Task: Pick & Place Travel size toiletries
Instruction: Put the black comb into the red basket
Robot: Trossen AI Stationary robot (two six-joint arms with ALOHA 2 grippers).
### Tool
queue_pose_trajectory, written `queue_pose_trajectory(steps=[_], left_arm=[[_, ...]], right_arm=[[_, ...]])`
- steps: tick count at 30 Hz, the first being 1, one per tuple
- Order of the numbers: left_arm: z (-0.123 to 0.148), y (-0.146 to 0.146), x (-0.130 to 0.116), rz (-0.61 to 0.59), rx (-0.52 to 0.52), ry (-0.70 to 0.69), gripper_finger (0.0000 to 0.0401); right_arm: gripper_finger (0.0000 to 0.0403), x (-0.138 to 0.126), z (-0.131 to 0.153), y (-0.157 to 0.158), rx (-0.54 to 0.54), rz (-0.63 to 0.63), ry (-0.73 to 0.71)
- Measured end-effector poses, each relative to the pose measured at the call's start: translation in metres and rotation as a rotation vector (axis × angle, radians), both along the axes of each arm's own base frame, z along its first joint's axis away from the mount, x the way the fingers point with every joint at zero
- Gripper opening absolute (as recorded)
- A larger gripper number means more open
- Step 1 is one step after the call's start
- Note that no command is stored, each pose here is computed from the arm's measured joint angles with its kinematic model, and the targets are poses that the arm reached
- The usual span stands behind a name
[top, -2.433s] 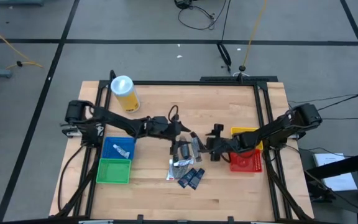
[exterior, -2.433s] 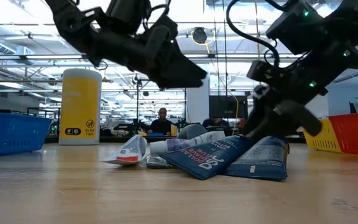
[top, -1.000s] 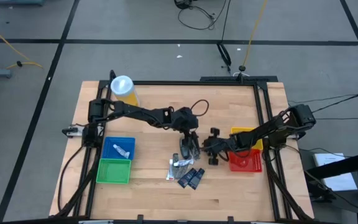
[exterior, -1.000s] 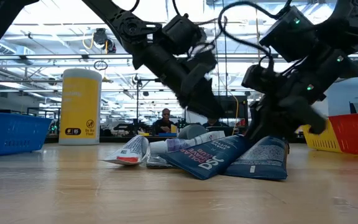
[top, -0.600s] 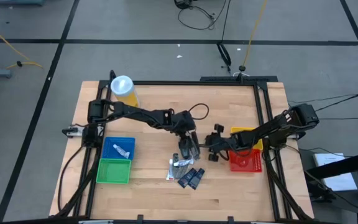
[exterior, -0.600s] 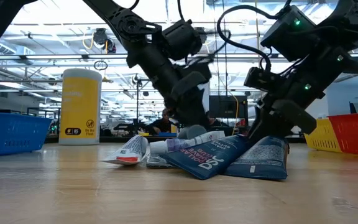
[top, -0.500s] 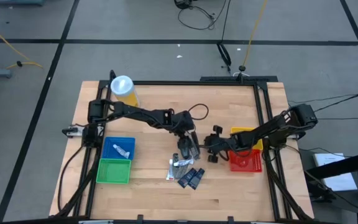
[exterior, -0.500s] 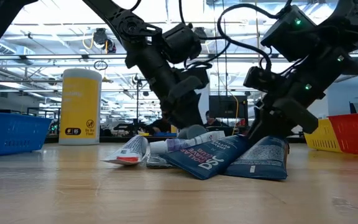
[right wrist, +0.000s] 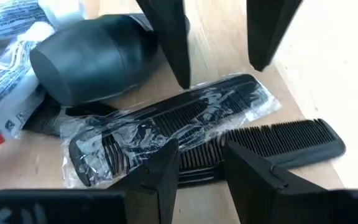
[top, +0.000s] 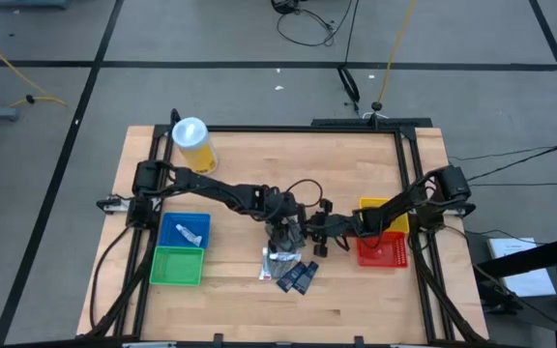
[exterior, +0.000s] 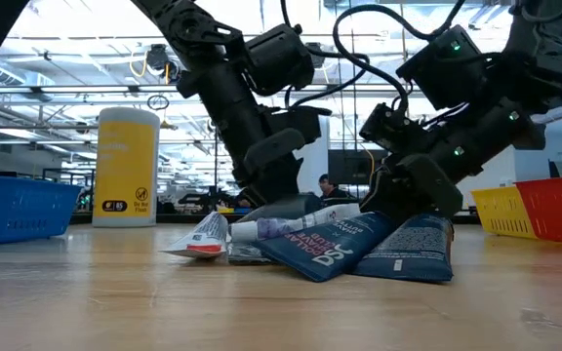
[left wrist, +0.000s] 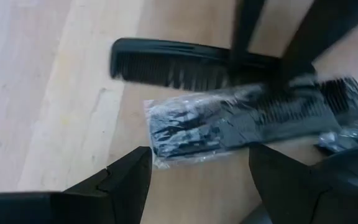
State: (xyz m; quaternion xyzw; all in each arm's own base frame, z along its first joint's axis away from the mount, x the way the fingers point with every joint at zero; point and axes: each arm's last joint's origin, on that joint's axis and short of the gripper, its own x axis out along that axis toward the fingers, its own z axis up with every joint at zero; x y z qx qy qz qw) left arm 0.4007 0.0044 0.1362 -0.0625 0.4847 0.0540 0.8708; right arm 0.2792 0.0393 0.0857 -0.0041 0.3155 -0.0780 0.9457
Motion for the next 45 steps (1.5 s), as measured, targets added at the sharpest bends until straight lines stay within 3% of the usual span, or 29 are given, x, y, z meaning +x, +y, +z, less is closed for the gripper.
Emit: queue_pose_trajectory(steps=[7,14,19,25,29,38,42,45], left_arm=[[0.002,-0.005,-0.003,-0.012,-0.001,0.021,0.0266],[0.028,-0.012,-0.005,-0.029,0.006,-0.059,0.0266],[0.036,-0.014,-0.001,-0.065,0.048,-0.129,0.0266],[0.034,-0.009,0.001,-0.022,0.075,-0.137,0.0266],[0.034,-0.008,0.002,-0.032,0.106,-0.153,0.0266],[0.017,-0.009,0.019,-0.081,0.118,-0.253,0.0266],[0.006,-0.009,0.024,-0.091,0.129,-0.268,0.0266],[-0.003,-0.004,0.027,-0.087,0.137,-0.276,0.0266]], right_arm=[[0.0113,-0.012,0.013,-0.003,-0.080,-0.053,0.081],[0.0109,-0.024,0.027,-0.004,-0.071,-0.092,0.134],[0.0107,-0.027,0.032,0.003,-0.068,-0.065,0.128],[0.0105,-0.028,0.035,0.016,-0.076,-0.003,0.103],[0.0134,-0.026,0.036,0.018,-0.068,0.001,0.075],[0.0258,-0.023,0.029,0.027,-0.104,0.119,0.078],[0.0277,-0.025,0.024,0.036,-0.154,0.184,0.097],[0.0275,-0.026,0.025,0.041,-0.205,0.166,0.078]])
